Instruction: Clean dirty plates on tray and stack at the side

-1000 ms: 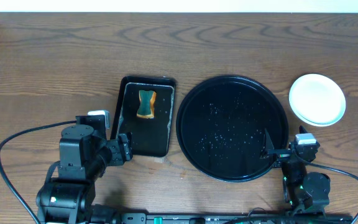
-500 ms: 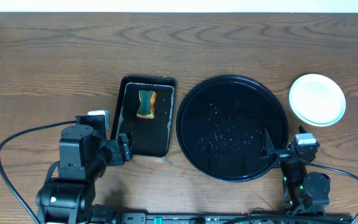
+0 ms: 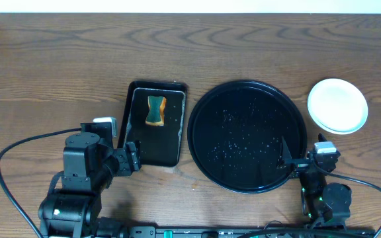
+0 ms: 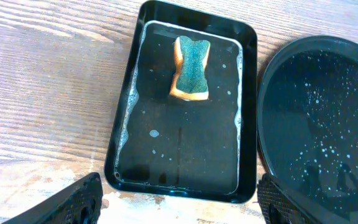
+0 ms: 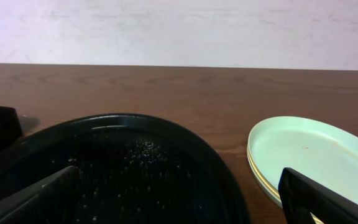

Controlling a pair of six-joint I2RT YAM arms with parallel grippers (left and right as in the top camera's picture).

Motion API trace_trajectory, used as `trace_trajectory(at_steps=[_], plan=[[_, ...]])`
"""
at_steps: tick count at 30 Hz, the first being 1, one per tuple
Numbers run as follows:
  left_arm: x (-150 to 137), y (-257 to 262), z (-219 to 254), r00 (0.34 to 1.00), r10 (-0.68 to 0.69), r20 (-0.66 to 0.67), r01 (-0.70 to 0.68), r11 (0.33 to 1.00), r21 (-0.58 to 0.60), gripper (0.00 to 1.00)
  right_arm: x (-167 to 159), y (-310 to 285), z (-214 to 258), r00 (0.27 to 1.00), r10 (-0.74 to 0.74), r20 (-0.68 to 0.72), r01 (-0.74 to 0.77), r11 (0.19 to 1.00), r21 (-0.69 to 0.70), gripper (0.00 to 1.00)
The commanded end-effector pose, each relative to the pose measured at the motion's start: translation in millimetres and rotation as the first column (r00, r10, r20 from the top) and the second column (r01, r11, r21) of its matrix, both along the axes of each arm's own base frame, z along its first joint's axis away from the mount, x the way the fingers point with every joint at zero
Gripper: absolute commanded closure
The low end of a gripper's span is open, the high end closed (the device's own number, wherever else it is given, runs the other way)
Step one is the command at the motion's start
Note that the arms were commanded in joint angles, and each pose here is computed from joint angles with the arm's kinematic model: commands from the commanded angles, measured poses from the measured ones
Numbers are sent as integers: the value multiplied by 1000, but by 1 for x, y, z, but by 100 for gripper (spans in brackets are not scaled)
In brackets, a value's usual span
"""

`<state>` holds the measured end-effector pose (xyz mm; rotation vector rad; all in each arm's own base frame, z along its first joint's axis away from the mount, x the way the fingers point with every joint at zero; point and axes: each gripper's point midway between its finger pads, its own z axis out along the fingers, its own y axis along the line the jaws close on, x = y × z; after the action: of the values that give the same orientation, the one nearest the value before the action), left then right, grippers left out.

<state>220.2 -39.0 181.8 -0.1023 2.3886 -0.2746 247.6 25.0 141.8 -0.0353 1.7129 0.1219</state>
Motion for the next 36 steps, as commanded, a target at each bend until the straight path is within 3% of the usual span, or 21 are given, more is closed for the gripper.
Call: trace_trajectory(at_steps=[1, 6, 18, 36], plan=[[-2, -2, -4, 1000, -21, -8, 21, 1000, 6, 20, 0, -2, 0, 1000, -6, -1, 6, 1000, 14, 1], [-5, 2, -1, 1000, -11, 10, 11, 1000, 13, 20, 0, -2, 0, 1000, -6, -1, 6, 1000, 14, 1], [-1, 25, -18, 954, 97, 283, -98, 995, -9, 19, 0, -2, 0, 1000, -6, -1, 6, 1000, 14, 1], [25, 30, -11, 701, 103, 706, -106, 994, -40, 19, 0, -2, 0, 1000, -6, -1, 6, 1000, 14, 1]])
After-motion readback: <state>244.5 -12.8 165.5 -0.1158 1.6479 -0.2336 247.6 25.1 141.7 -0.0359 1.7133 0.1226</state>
